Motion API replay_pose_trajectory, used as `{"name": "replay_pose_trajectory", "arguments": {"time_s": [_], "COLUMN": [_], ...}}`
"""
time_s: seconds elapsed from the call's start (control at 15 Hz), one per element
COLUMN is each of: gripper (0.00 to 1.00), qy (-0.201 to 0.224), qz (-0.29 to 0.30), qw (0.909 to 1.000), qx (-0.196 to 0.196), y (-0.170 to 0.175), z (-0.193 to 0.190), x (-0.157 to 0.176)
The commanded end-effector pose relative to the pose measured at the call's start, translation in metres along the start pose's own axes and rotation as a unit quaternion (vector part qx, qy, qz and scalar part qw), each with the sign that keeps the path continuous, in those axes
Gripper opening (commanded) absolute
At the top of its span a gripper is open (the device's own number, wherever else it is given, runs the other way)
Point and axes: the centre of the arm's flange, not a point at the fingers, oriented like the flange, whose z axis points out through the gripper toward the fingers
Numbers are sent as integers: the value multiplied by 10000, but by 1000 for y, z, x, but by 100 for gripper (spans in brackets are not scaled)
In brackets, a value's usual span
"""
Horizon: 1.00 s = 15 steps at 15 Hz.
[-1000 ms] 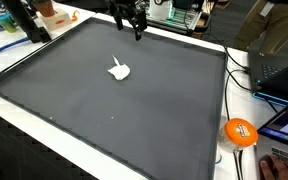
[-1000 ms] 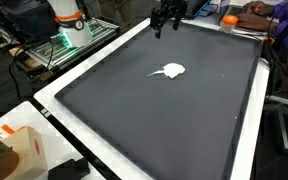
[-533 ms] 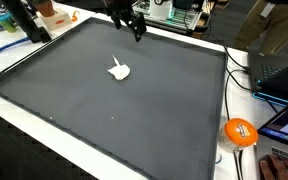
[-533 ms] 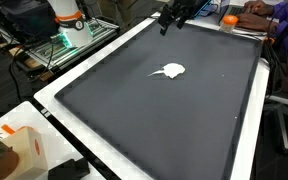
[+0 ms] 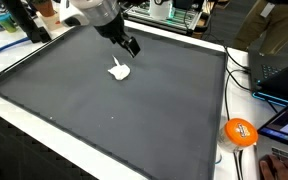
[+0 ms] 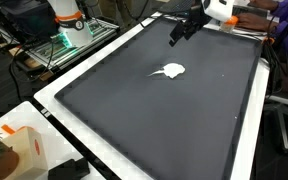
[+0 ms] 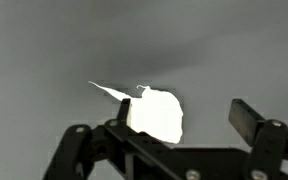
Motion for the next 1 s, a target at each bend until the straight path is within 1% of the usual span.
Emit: {"name": "replay_pose_trajectory", "arguments": {"time_s": [0.0, 0.33, 0.67, 0.93], "gripper": [100, 100, 100, 100], "qy": [-8, 25, 133, -6], "qz": [10, -10, 24, -107], "qw": [10000, 10000, 9999, 9999], "qx": [2, -1, 99, 114], "y": [1, -2, 0, 10], "z": [3, 0, 0, 4], "x": [5, 3, 25, 45]}}
